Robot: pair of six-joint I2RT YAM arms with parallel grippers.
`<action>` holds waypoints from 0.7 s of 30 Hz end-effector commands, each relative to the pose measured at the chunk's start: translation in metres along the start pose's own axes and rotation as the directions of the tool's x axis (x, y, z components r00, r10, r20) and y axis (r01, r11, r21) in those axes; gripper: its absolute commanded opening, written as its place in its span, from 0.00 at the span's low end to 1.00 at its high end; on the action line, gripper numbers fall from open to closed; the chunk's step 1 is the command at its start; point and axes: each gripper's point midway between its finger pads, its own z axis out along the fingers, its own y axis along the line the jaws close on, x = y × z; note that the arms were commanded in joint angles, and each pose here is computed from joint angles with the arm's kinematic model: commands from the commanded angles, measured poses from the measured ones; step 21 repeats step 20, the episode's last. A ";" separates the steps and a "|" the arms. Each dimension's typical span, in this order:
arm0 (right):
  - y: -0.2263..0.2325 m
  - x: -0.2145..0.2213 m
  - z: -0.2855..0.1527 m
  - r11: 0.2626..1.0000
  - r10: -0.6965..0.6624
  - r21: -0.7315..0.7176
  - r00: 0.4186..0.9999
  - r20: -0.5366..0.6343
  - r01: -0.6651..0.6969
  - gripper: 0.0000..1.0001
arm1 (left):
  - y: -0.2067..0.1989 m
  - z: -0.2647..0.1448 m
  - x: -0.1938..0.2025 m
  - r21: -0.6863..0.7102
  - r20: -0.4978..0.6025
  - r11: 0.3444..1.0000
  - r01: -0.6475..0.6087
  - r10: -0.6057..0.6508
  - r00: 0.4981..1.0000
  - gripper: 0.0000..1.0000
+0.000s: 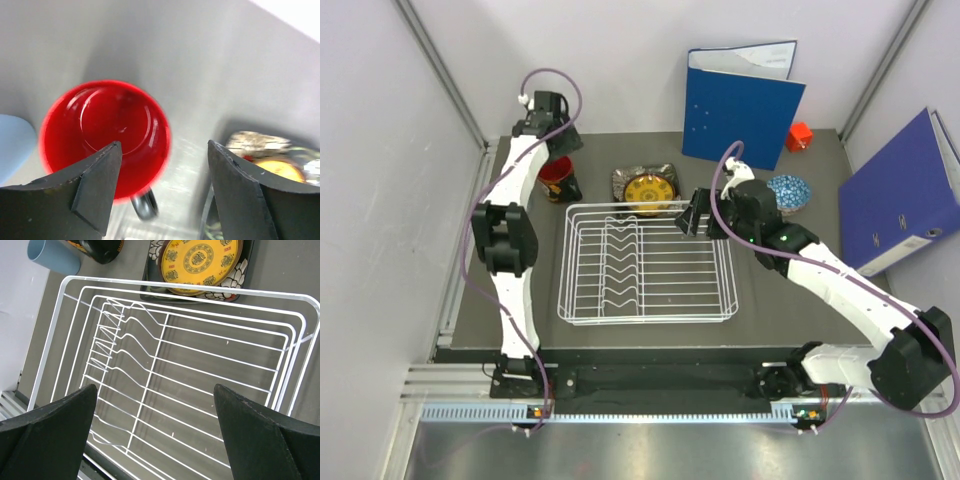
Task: Unload the mixed dishes from the dish rack
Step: Reset both arms
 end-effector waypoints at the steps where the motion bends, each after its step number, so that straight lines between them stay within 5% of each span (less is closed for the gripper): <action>1: 0.013 -0.021 -0.003 0.999 -0.007 -0.038 0.998 0.060 0.009 1.00 | -0.033 -0.105 -0.090 0.131 0.282 0.991 0.032 -0.068 0.957 0.75; 4: 0.008 -0.023 -0.004 1.000 -0.017 -0.009 0.997 0.073 0.018 0.99 | -0.054 -0.159 -0.102 0.174 0.387 0.985 -0.011 -0.058 0.920 0.79; 6: 0.005 -0.025 -0.007 1.000 -0.026 0.011 0.996 0.086 0.025 1.00 | -0.079 -0.204 -0.094 0.203 0.447 0.976 -0.073 -0.026 0.894 0.98; 15: -0.010 -0.034 -0.034 0.994 -0.058 0.102 0.980 0.189 0.039 1.00 | -0.113 -0.262 0.082 0.224 0.403 0.928 -0.296 0.188 0.895 0.99; 21: -0.008 -0.041 -0.048 0.993 -0.071 0.109 0.966 0.249 0.045 1.00 | -0.094 -0.294 0.119 0.331 0.391 0.896 -0.296 0.156 0.907 0.99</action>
